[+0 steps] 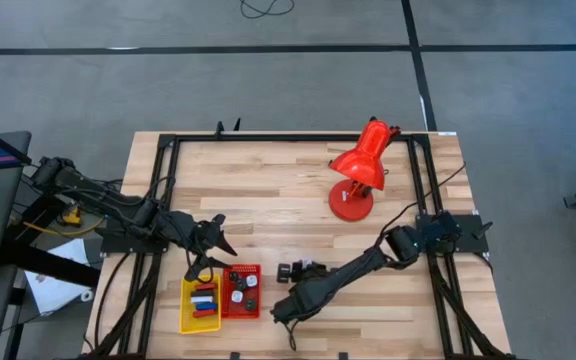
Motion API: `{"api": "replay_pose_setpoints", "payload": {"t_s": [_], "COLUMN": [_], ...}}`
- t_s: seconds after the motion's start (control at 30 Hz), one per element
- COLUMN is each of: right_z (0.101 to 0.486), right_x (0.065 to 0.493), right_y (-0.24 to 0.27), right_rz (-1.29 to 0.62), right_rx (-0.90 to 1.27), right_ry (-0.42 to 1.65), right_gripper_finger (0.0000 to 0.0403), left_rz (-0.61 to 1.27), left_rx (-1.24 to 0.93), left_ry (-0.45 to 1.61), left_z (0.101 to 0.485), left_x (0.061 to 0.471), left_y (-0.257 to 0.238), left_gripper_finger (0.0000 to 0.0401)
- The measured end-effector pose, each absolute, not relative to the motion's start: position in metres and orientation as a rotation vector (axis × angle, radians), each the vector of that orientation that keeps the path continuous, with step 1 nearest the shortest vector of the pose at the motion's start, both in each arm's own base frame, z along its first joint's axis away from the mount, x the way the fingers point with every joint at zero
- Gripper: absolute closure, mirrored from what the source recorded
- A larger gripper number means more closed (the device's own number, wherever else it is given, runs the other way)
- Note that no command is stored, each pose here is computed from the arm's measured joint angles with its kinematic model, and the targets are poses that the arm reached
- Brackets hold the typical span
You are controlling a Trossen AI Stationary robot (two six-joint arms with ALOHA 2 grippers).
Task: Pick & Place Office items
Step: Put the pink charger adapter into the red bin
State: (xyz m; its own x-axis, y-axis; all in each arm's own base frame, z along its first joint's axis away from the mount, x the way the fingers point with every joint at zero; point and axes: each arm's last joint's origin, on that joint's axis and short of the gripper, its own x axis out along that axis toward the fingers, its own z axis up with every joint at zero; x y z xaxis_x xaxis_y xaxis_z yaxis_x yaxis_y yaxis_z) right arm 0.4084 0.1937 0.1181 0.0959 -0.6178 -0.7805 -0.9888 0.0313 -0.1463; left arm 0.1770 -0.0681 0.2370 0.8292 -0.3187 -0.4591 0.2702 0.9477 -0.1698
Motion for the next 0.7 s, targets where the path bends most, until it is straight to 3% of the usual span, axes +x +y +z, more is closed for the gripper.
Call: {"api": "replay_pose_setpoints", "payload": {"t_s": [0.27,0.47,0.7], "right_z": [0.119,0.123,0.192], "right_x": [0.408,0.409,0.408], "right_y": [0.194,0.192,0.183], "right_rz": [0.649,0.434,0.062], "right_rx": [-1.636,-1.642,-0.941], "right_ry": [1.602,1.606,1.499], "right_gripper_finger": [0.0168,0.0136,0.0134], "left_rz": [-0.313,-0.313,-0.315], "left_rx": [-0.098,-0.098,-0.095], "left_ry": [0.505,0.506,0.497], "left_z": [0.237,0.237,0.238], "left_x": [0.177,0.177,0.177], "left_y": [-0.068,-0.068,-0.068], "left_gripper_finger": [0.0232,0.0232,0.0232]}}
